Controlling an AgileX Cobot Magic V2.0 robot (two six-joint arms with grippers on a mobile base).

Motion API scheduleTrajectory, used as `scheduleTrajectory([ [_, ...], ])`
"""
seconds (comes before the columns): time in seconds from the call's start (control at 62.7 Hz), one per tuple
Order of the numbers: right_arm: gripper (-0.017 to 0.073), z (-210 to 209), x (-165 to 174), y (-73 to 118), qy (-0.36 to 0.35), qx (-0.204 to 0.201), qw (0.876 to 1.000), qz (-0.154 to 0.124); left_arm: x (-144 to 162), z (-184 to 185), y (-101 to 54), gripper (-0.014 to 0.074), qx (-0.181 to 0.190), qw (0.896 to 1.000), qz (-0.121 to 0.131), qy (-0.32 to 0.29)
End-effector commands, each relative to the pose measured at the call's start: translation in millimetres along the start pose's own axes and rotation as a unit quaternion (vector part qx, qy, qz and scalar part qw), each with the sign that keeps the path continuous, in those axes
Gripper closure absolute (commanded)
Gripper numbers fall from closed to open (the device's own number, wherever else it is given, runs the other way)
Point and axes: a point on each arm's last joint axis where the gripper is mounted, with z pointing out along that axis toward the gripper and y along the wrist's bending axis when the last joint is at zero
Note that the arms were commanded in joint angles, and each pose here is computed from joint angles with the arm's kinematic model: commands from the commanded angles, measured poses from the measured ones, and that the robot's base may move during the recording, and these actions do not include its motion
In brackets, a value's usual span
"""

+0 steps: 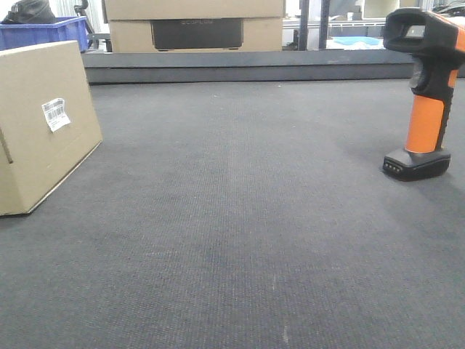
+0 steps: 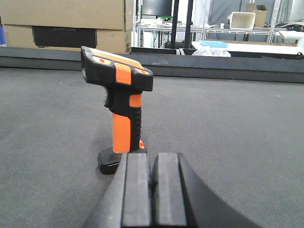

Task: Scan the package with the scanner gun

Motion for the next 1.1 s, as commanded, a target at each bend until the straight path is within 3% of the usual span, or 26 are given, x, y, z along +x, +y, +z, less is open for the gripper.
scheduleTrajectory([
  [0.0, 0.0721, 0, -1, -0.2, -0.012, 0.002, 1.000, -0.002, 3, 0, 0.4, 0.0704, -0.002, 1.000, -0.005, 0.006],
  [0.176, 0.0721, 0, -1, -0.2, -0.012, 0.002, 1.000, -0.002, 41, 0, -2.2, 0.0704, 0.038, 0.999, 0.012, -0.011],
  [0.383, 0.0721, 0, -1, -0.2, -0.012, 0.002, 1.000, -0.002, 73, -3, -3.2, 0.0704, 0.064, 0.995, -0.002, 0.076],
  [0.622, 0.0721, 0, -1, -0.2, -0.012, 0.002, 1.000, -0.002, 81, -5, -2.2, 0.0704, 0.060, 0.991, 0.008, 0.119],
  [1.085, 0.0721, 0, -1, -0.2, -0.012, 0.002, 1.000, -0.002, 80, -5, -2.2, 0.0704, 0.060, 0.991, 0.008, 0.118],
])
